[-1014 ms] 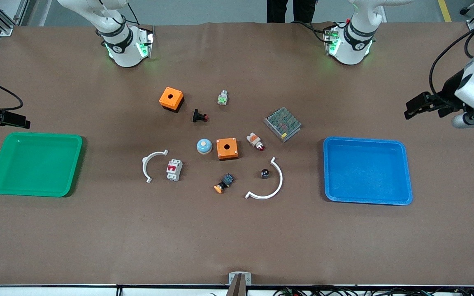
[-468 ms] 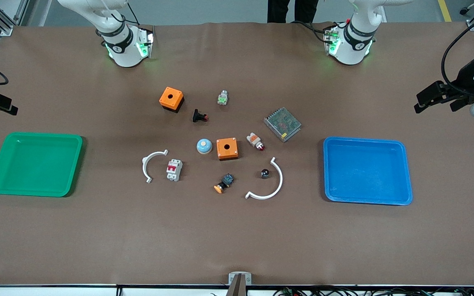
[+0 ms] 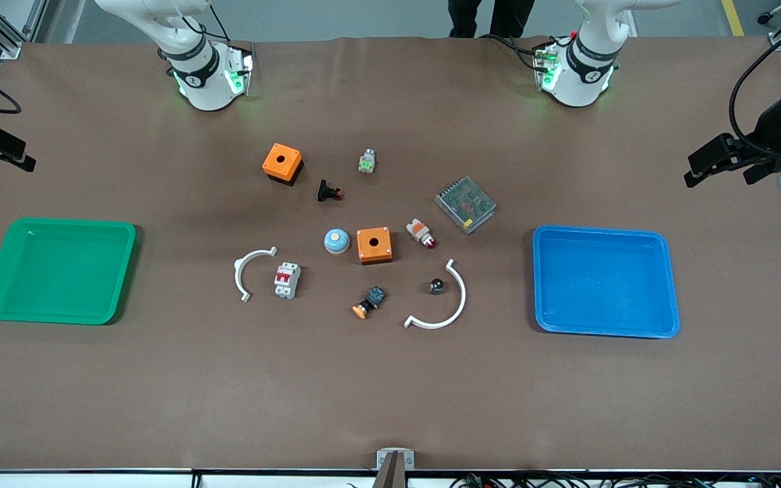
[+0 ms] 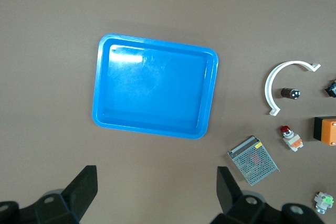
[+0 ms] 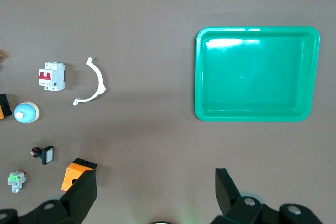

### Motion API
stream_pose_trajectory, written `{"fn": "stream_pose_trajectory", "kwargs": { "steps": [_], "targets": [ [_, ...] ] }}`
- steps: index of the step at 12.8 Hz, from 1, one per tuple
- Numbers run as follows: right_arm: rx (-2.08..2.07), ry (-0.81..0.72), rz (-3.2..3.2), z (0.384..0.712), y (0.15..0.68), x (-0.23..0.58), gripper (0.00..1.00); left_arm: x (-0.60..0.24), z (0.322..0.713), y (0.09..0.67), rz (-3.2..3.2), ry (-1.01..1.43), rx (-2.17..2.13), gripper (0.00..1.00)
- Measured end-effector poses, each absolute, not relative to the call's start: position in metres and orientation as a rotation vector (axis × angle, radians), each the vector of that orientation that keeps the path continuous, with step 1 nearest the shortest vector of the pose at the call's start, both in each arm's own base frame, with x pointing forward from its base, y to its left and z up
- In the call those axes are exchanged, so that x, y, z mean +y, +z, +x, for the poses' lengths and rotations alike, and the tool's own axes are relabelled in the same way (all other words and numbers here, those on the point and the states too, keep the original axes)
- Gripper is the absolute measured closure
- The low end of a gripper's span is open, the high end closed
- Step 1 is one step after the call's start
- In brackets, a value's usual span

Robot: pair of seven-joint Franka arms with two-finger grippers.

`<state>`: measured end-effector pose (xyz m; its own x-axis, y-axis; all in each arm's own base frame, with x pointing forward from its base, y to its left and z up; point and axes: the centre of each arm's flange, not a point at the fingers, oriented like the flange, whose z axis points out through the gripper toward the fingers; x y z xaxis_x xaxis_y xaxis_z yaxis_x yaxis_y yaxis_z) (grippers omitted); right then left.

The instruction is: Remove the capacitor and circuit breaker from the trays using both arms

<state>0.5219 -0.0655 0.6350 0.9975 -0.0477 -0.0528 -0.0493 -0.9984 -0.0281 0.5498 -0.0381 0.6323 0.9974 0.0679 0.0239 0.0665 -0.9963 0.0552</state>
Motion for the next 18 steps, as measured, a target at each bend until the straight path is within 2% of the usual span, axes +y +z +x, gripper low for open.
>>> {"fn": "stream_pose_trajectory", "kwargs": {
  "steps": [18],
  "targets": [
    [0.014,0.046,-3.112,0.514,0.642,-0.048,0.0,-0.039,0.551,0.635,3.084,0.048,0.103,0.0]
  ]
}}
